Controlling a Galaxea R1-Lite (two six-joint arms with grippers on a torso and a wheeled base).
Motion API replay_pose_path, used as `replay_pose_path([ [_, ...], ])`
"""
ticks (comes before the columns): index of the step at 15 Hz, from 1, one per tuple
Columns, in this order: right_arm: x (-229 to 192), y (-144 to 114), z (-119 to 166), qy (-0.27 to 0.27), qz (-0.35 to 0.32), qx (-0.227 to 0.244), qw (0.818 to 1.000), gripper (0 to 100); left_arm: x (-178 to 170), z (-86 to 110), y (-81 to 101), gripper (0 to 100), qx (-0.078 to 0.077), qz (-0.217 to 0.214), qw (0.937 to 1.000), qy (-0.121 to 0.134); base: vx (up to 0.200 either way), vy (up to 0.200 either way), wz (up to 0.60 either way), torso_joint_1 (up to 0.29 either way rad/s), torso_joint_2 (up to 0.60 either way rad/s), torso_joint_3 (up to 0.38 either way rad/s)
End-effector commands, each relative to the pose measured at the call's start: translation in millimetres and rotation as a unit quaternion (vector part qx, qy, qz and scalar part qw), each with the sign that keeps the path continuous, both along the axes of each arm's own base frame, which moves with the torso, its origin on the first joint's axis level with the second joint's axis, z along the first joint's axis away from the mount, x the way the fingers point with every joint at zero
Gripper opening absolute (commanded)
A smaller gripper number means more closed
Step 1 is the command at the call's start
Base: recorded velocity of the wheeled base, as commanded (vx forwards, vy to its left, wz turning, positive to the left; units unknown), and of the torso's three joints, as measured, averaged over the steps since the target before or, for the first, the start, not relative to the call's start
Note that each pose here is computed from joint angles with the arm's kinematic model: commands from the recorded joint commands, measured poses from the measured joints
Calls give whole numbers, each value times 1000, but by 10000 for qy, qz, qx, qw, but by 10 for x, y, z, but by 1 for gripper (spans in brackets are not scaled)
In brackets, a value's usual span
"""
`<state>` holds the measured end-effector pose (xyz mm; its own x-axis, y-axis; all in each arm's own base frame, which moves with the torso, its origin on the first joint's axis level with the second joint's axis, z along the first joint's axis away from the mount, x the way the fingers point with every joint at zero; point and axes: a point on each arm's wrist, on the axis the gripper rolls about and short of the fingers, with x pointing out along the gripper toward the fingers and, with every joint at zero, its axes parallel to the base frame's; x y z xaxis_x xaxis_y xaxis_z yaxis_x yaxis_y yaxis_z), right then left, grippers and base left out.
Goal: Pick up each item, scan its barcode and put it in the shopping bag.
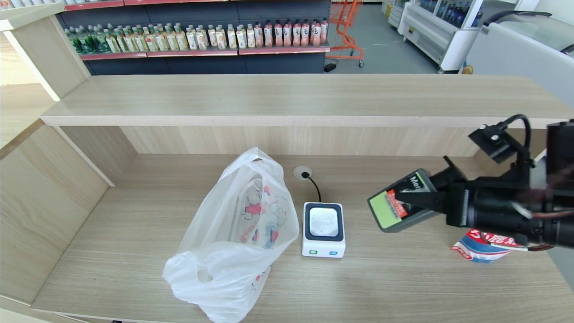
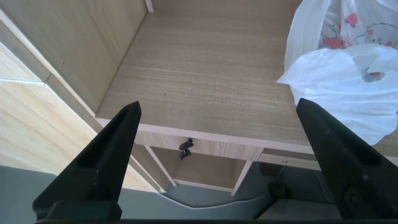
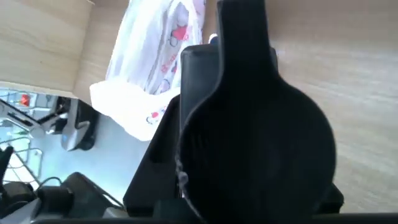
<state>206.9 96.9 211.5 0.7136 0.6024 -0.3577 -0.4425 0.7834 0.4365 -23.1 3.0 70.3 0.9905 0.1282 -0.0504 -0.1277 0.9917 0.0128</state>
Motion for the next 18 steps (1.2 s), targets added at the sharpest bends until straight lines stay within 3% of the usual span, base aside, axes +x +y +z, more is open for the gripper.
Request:
replay_pose_path([
  [1,297,397,-352,980,64,-83,9951,0,0,0,0,100,0,2,10000,-1,0,0,0,0,0,0],
  [11,891,939,-721,1223,219,-385,9915,0,0,0,0,100,0,2,10000,-1,0,0,0,0,0,0],
  [18,1022,1055,-819,938,314,-649,9930,0,0,1,0,100,0,2,10000,-9,0,0,0,0,0,0],
])
